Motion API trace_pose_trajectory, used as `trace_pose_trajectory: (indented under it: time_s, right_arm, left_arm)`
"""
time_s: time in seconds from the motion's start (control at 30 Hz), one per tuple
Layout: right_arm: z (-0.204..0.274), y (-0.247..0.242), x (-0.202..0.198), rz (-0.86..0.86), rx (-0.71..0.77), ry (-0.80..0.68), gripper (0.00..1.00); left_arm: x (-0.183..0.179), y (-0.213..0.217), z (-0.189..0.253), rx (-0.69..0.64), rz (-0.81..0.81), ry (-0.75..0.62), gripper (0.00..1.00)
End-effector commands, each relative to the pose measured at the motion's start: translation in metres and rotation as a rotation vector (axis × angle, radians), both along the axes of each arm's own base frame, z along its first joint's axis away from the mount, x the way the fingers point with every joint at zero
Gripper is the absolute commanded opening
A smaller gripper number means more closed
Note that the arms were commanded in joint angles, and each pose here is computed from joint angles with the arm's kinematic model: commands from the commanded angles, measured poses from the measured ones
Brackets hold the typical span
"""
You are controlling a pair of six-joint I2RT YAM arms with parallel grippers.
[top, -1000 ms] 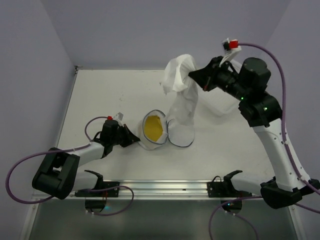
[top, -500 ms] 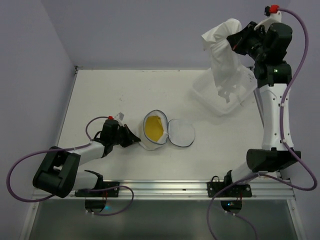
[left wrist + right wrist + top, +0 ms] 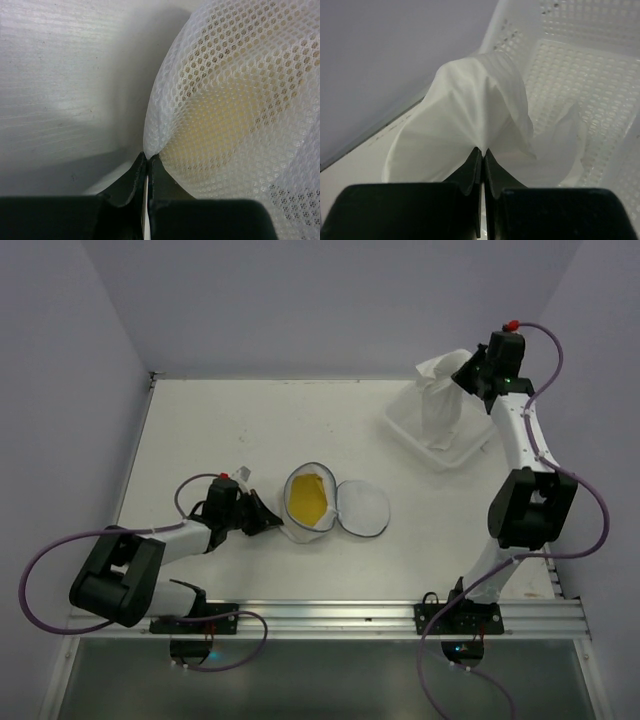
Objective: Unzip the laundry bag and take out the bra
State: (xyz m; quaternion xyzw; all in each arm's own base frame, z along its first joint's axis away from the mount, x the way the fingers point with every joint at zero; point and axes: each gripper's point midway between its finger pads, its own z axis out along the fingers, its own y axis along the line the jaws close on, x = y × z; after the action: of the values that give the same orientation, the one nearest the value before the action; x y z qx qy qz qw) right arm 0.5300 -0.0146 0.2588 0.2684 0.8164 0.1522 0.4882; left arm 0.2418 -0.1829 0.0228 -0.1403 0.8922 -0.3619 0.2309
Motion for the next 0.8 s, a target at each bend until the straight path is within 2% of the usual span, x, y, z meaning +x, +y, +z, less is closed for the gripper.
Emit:
trace_pose_trajectory:
  time_s: [0.0,0.07,0.17,0.27,0.3,0.37,0.4,0.5,0.53,0.6,0.67,0.7,0.77]
  right_arm:
    - [-0.023,-0.037,0.011,-0.197,-0.033,0.059,0.00]
    - [-0.046,-0.046,0.012,-0.227,-0.031,0.133,0.00]
    - [-0.050,-0.061,0.013,-0.289,-0.047,0.187,0.05]
    - [-0.058,-0.061,0.017,-0.276,-0.048,0.232,0.25]
    - [-0.053,-0.059,0.018,-0.269,-0.046,0.224,0.42]
    - [-0.043,-0.059,0.013,-0.261,-0.056,0.205,0.53]
    - [-0.031,-0.054,0.003,-0.240,-0.054,0.179,0.62]
    - [-0.014,-0.037,-0.013,-0.171,-0.079,0.125,0.77]
    - [0.011,-0.018,-0.023,-0.086,-0.095,0.064,0.79]
    - [0.015,0.005,-0.036,-0.005,-0.119,0.045,0.79]
    - [0.039,0.059,-0.057,0.186,-0.157,-0.038,0.79]
    - [0.041,0.099,-0.077,0.305,-0.161,-0.065,0.79]
    - [0.017,0.137,-0.103,0.421,-0.158,-0.045,0.77]
  left_arm:
    - [0.013,-0.007,0.015,-0.041,-0.014,-0.033,0.00]
    - [0.013,-0.008,0.017,-0.038,-0.021,-0.041,0.00]
    - [0.012,-0.008,0.016,-0.037,-0.027,-0.038,0.00]
    - [0.012,-0.009,0.016,-0.040,-0.035,-0.038,0.00]
    - [0.012,-0.009,0.017,-0.041,-0.037,-0.040,0.00]
    - [0.012,-0.010,0.018,-0.044,-0.039,-0.043,0.00]
    - [0.013,-0.010,0.019,-0.044,-0.042,-0.045,0.00]
    - [0.013,-0.010,0.019,-0.043,-0.046,-0.050,0.00]
    - [0.013,-0.010,0.019,-0.043,-0.046,-0.050,0.00]
    - [0.012,-0.010,0.017,-0.039,-0.051,-0.047,0.00]
    - [0.011,-0.010,0.015,-0.038,-0.053,-0.043,0.00]
    - [0.010,-0.010,0.014,-0.041,-0.058,-0.041,0.00]
    - [0.009,-0.011,0.014,-0.045,-0.061,-0.037,0.00]
